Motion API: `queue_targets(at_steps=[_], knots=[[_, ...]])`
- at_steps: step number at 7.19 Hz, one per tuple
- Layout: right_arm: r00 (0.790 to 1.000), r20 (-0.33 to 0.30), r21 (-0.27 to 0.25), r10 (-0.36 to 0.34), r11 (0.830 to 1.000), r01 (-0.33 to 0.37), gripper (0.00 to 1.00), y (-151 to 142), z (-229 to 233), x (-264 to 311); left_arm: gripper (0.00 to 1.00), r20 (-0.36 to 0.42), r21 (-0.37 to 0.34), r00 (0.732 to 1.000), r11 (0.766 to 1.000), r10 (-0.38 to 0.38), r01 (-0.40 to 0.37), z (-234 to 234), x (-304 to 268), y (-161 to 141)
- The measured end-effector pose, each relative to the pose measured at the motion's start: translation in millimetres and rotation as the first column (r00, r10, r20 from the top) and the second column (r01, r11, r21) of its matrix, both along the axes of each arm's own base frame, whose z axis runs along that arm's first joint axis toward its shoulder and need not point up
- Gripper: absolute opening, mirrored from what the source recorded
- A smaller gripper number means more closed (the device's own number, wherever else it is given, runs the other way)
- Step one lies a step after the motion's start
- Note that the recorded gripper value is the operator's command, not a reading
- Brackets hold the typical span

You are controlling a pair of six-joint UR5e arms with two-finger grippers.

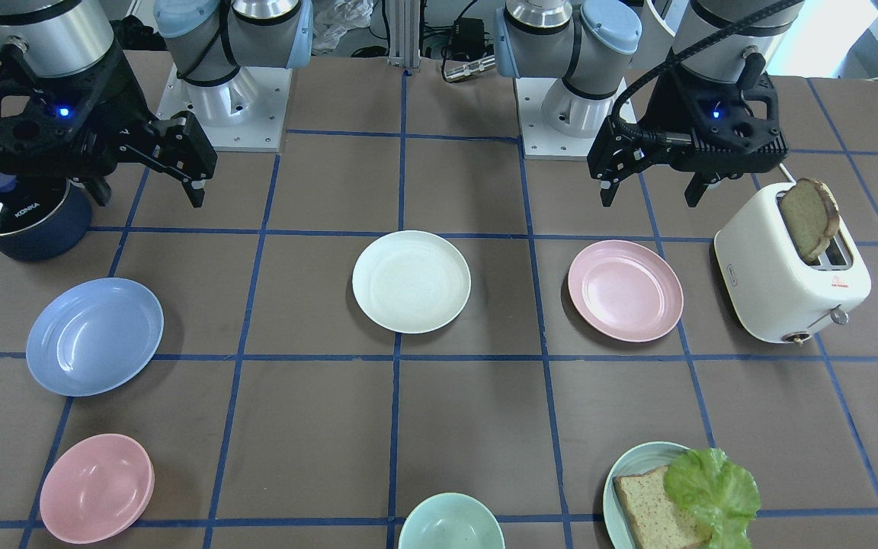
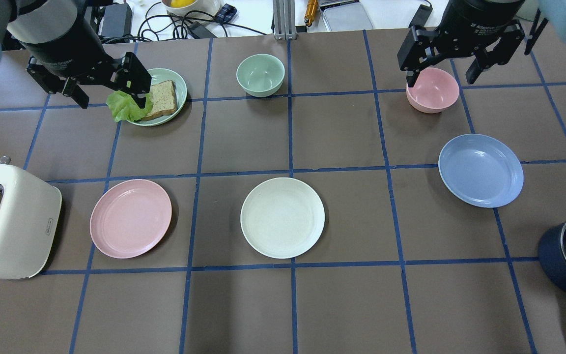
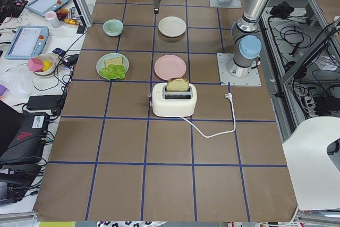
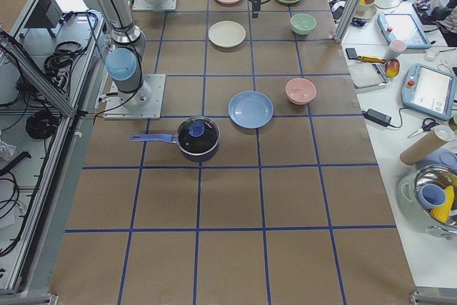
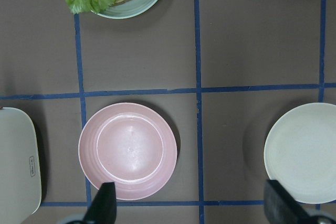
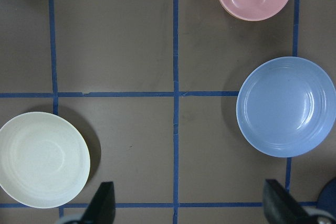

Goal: Stack three plates with pink and blue
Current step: 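Move the left gripper down toward the pink plate nearest the robot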

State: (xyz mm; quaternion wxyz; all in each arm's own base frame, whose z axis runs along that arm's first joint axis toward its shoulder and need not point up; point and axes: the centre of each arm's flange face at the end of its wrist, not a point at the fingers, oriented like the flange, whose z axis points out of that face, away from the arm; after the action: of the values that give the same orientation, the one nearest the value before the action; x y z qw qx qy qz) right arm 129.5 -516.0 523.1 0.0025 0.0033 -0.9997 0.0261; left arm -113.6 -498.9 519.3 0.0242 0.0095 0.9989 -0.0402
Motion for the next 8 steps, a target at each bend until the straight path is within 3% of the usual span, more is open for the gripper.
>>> queue_targets(at_steps=[5, 7, 8], knots=[[1.000, 0.000, 0.001, 0.001, 1.000, -0.001, 1.00, 0, 0, 0, 1.00, 0.000, 0.019, 1.000, 1.000, 0.003, -0.003, -12, 0, -6], [1.000, 0.001, 0.000, 0.001, 1.000, -0.001, 1.00, 0, 0, 1, 1.00, 0.001, 0.029, 1.000, 1.000, 0.007, -0.007, -59, 0, -6], [1.000, 0.000, 0.000, 0.001, 1.000, -0.001, 1.00, 0, 0, 0, 1.00, 0.006, 0.001, 1.000, 1.000, 0.006, -0.006, -95, 1, -3]])
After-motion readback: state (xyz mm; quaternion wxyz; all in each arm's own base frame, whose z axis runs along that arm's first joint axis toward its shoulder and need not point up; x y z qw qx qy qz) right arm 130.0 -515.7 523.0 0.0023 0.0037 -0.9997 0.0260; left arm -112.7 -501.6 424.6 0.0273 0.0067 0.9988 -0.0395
